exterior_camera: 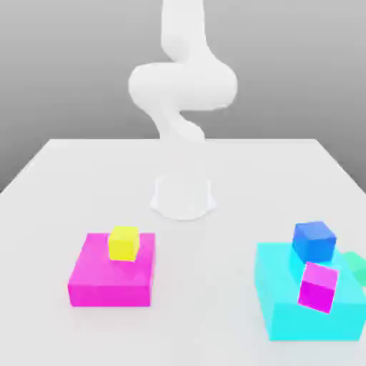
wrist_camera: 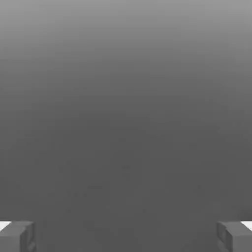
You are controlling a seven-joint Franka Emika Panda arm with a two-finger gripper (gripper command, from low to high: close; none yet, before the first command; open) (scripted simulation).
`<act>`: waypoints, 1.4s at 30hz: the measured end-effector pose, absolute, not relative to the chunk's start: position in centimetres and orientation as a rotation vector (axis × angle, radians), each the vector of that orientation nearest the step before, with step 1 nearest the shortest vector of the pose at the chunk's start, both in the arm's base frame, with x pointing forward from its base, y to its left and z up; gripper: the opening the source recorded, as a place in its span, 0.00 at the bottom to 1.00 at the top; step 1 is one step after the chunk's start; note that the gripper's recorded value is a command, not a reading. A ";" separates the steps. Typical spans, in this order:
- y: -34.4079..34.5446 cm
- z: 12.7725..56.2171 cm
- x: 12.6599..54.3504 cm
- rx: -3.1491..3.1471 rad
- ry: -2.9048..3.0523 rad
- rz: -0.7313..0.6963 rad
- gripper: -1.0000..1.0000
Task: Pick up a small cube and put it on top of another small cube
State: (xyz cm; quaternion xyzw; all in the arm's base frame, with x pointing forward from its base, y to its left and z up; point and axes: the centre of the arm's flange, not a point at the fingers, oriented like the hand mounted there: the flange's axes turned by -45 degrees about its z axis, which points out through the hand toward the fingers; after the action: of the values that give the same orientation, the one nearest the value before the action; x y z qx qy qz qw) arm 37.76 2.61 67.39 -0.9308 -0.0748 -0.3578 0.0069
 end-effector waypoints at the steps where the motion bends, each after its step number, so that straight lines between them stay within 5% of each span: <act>1: 3.9 65.7 38.9 -2.913 -0.344 -1.075 0.50; 7: 12.3 55.6 43.1 -2.841 -0.958 -0.829 0.50; 13: 21.2 44.8 43.0 -2.637 -1.537 -0.585 0.50; 26: 34.2 21.8 30.9 -1.783 -2.582 -0.048 0.50; 31: 34.6 15.3 29.7 -1.689 -2.649 -0.002 0.50; 32: 34.5 14.1 29.6 -1.689 -2.649 -0.001 0.00; 42: 34.6 16.6 29.6 -1.686 -2.652 0.002 0.00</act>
State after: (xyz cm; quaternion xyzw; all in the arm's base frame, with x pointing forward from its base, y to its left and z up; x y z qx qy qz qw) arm 29.61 34.58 16.62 -0.5365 -0.8439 0.0007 -0.0007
